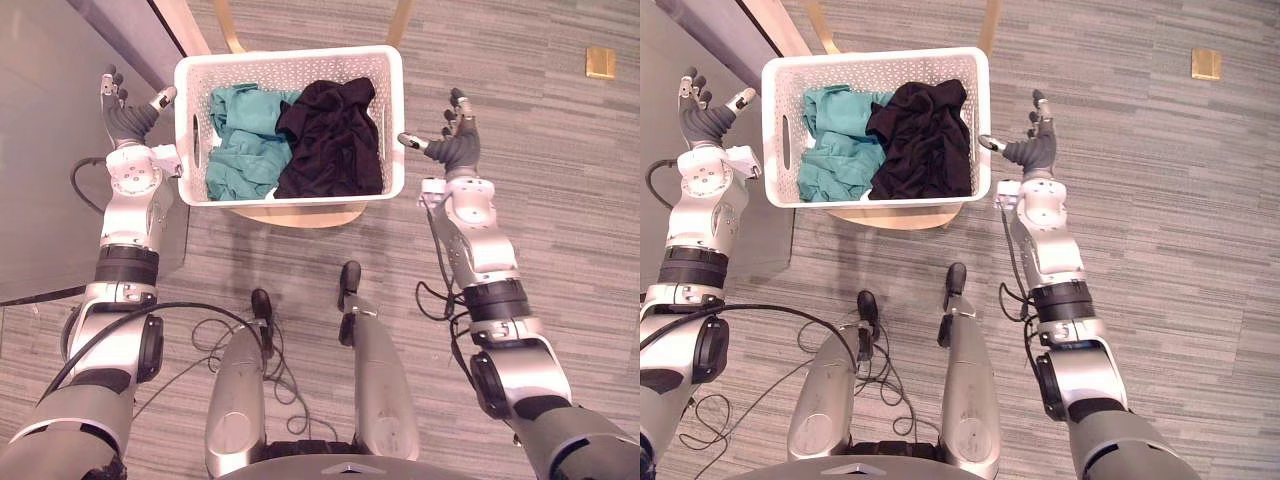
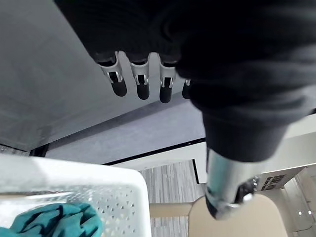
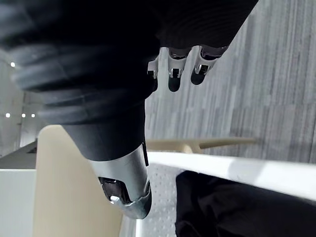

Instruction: Pick up the laundry basket with both hands and put the clothes into the washing machine.

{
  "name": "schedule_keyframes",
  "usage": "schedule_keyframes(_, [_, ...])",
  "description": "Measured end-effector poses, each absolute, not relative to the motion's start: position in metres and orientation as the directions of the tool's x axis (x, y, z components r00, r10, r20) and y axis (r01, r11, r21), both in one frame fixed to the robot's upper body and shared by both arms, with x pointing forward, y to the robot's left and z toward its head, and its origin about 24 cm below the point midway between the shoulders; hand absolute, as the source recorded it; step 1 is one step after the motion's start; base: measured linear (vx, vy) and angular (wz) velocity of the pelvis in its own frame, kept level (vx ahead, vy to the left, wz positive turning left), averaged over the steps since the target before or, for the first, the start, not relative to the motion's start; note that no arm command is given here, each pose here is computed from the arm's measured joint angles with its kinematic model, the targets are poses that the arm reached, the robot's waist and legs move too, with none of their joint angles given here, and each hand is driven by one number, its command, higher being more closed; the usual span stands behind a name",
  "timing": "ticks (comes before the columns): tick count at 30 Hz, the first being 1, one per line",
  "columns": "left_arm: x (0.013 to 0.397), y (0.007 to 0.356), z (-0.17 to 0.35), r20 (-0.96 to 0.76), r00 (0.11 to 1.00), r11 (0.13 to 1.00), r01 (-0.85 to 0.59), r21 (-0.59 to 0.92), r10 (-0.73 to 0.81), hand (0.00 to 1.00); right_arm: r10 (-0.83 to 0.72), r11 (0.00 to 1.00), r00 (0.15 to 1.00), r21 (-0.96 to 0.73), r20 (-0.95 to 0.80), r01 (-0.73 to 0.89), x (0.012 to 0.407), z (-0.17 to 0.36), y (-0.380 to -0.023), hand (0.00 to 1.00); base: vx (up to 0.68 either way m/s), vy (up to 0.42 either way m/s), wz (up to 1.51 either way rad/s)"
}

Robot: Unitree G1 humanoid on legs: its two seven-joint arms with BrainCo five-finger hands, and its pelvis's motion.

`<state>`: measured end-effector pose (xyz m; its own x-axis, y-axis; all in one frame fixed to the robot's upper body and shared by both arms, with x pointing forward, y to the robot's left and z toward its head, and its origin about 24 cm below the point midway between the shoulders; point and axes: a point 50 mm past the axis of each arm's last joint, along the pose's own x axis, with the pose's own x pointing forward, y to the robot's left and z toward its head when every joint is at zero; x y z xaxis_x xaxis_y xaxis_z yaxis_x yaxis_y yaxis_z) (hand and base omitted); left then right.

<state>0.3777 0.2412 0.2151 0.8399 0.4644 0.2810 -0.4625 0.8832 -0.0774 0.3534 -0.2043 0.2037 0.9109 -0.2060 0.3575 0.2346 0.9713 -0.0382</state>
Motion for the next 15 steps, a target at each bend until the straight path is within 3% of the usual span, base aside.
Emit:
schedule_keyframes(9, [0.33,0.27,0.157,0.228,0.819,0.848,-0.525,-0.074,0.527,0.0,-0.321,0.922,0.883,-0.101,0.344,0.374,0.304,0.176,-0.266,0.0,-0.01,-0.001,-0.03])
schedule_keyframes(15, [0.264,0.257,0.032,-0.133,0.82,0.823,-0.566,-0.049,0.557,0.0,-0.523,0.845,0.851,-0.103,0.037,0.524,0.239,0.077,-0.304,0.0,0.11,-0.003,0.04])
